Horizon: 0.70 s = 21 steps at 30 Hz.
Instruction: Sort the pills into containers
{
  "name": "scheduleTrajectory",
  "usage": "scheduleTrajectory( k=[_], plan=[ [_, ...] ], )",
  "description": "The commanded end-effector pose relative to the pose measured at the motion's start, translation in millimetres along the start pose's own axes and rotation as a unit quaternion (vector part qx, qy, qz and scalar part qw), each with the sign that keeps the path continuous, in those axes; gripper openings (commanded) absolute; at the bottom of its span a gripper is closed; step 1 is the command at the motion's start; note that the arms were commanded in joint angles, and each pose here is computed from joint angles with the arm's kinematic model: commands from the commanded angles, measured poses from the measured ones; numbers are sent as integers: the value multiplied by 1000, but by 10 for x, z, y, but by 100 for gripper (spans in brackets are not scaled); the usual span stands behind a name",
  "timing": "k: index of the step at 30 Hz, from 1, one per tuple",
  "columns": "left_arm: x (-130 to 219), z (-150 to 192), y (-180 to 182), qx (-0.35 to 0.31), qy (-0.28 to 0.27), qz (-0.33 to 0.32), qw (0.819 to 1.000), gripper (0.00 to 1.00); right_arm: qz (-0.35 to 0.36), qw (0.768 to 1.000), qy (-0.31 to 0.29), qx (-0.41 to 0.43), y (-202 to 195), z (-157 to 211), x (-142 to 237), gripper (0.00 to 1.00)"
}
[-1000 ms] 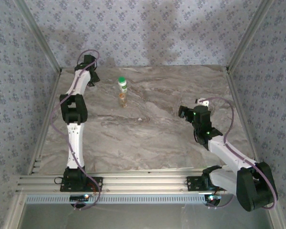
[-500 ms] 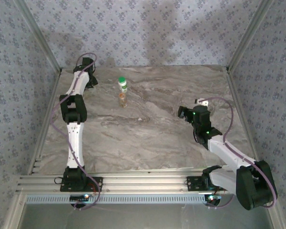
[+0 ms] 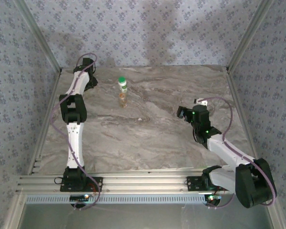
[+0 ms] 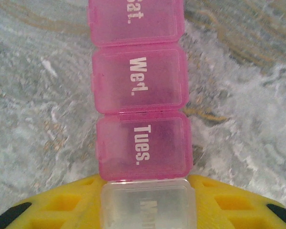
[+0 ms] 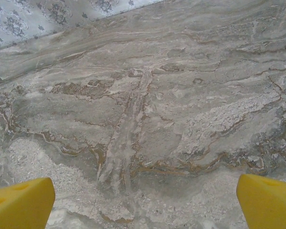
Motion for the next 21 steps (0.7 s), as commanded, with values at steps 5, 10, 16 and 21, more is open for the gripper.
scheduleTrajectory(
  k=[5,10,16,21],
  plan=[
    [961,-95,44,20,-24,71,997,43,-9,1000,-12,-10,46,-143,21,100],
    [1656,95,310,25,-70,121,990,43,-15,1000,-15,-7,69,-166,55,100],
    [2428,794,455,-23,-78,203,976,43,-22,999,-33,-8,104,-252,177,100],
    [2886,1720,396,-80,-69,269,957,44,-24,999,-37,-7,115,-332,349,100]
  ],
)
Point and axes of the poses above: each hand's point on the last joint's axis, 136 mm out from that joint toward the fingers, its own x axis back along the fingers, its own y axis along the line the jaws close on, z = x × y, the point moved 1 cm from there along x, back along the fingers, and after that the axes turned 14 degrees about x, right-handed, at the moved point
